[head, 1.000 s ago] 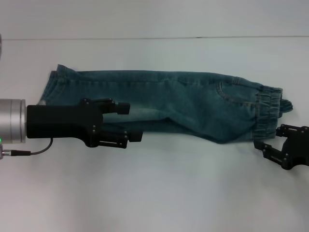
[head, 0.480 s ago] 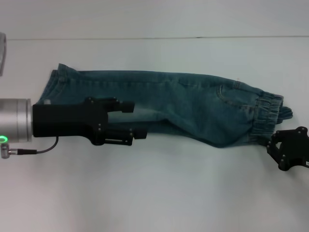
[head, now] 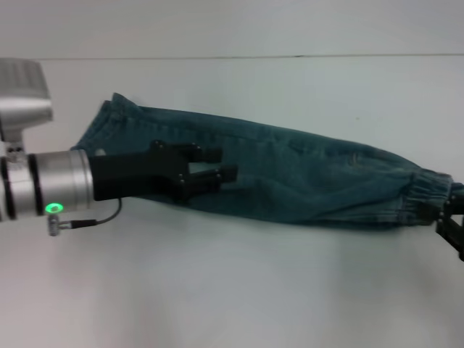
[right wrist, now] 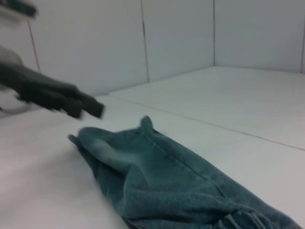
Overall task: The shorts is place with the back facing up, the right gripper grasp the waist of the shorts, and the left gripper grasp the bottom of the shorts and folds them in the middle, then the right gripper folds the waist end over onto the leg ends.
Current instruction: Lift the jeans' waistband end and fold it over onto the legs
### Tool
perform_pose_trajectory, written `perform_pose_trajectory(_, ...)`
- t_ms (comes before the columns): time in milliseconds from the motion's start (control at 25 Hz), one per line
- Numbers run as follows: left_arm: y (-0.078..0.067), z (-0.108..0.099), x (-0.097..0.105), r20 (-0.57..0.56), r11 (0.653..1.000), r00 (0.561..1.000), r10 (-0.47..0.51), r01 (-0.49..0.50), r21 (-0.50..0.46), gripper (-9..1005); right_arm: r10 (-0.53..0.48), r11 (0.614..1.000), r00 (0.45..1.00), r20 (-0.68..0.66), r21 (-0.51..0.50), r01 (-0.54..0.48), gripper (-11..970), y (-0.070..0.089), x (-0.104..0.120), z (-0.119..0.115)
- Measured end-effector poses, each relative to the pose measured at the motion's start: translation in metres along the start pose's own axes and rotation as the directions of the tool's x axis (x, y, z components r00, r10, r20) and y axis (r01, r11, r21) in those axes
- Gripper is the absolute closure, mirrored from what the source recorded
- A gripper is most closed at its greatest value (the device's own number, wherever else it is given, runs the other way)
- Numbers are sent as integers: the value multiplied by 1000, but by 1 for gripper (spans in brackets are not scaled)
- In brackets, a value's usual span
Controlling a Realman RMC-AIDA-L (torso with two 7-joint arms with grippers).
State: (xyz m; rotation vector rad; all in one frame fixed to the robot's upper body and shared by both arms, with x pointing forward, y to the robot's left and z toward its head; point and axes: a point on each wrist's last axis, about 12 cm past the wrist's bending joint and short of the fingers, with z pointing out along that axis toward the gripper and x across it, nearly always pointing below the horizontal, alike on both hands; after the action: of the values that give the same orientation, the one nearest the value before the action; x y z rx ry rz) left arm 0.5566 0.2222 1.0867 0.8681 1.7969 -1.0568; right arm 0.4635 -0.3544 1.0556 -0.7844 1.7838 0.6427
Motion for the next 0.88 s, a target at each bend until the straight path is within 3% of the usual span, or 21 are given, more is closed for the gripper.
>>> perform_pose_trajectory(120,1,12,7,8,1000,1000,5,-5,-11,392,10,1000,1000,8,-20,-10,902,2,-8,-11)
perform_pose_trajectory(320,6,39,19,24,994,999,-46,49,-98,610,5,999,1000,28,-55,-3,894,4,-21,-22)
perform_pose_trajectory(520,0,65,29,28,992,998,-56,59,-111,845,1,998,998,67,-63,3,886,3,-33,-29)
perform_pose_trajectory(760,-15,88,32,7,997,998,-59,59,-57,1001,0,999,987,161,-46,8,877,-3,-55,-37)
perform_pose_trajectory(880,-19,91,33,9,997,998,-60,61,-37,997,-4,999,972,235,-45,15,872,-9,-70,-33)
